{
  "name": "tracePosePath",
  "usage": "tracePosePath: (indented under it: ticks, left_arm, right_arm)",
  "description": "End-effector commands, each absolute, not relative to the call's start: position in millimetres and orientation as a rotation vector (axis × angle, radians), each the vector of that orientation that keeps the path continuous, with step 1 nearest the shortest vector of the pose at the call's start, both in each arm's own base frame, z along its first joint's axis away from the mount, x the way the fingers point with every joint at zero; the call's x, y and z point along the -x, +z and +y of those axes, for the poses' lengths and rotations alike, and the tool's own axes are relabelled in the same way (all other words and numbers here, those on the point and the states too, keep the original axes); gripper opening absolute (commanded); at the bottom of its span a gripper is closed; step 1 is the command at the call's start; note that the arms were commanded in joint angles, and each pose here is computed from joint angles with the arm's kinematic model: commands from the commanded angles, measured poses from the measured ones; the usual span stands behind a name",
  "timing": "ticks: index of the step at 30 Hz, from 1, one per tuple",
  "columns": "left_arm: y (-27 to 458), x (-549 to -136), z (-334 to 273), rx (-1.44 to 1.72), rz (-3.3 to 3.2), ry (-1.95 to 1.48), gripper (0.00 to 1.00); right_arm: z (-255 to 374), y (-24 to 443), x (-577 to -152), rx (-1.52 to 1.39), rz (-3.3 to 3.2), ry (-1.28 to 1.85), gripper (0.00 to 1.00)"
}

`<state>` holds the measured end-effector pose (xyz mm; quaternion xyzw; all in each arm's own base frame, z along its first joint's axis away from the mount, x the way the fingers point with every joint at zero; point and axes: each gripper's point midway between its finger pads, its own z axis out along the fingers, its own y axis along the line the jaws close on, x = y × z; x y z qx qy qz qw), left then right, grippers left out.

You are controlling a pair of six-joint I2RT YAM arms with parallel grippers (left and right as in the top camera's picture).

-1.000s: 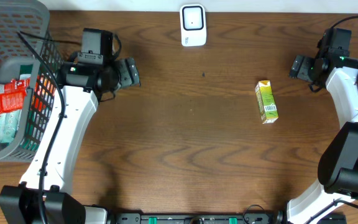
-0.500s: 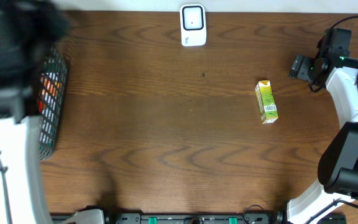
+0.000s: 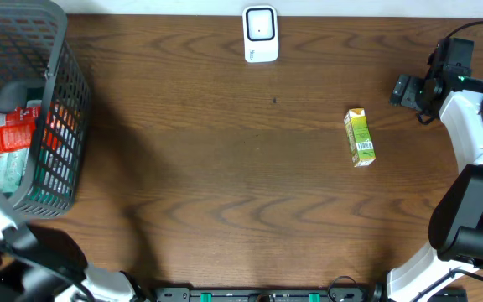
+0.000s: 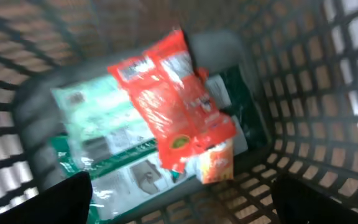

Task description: Scan the item barcode

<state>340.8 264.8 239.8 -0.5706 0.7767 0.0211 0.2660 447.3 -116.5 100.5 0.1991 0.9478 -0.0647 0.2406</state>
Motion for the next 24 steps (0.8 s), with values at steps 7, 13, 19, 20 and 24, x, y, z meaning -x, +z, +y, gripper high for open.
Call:
tracePosePath:
  ticks: [7,13,19,20,24]
  left_arm:
    - [151,-366,265,1.599,2.296,-0.059,0.9]
    - [105,-363,263,1.72,2.347,-0.074,0.9]
    - [99,-360,265,1.816,2.289,-0.081,0.9]
    - [98,-358,265,1.837,2.279,-0.079,0.89]
    - [91,-348,272,1.897,2.245,0.01,0.87]
  right_arm:
    - [-119,117,-452,-0.542,2.553,-0.186,0.99]
    - [-119,117,-452,-0.542,2.553,-0.186,0.99]
    - [-119,117,-452,-0.542,2.553,-0.186,0.99]
    - [-119,117,-452,-0.542,2.553,-0.186,0.99]
    - [-119,117,-452,-0.542,2.553,-0.186,0.99]
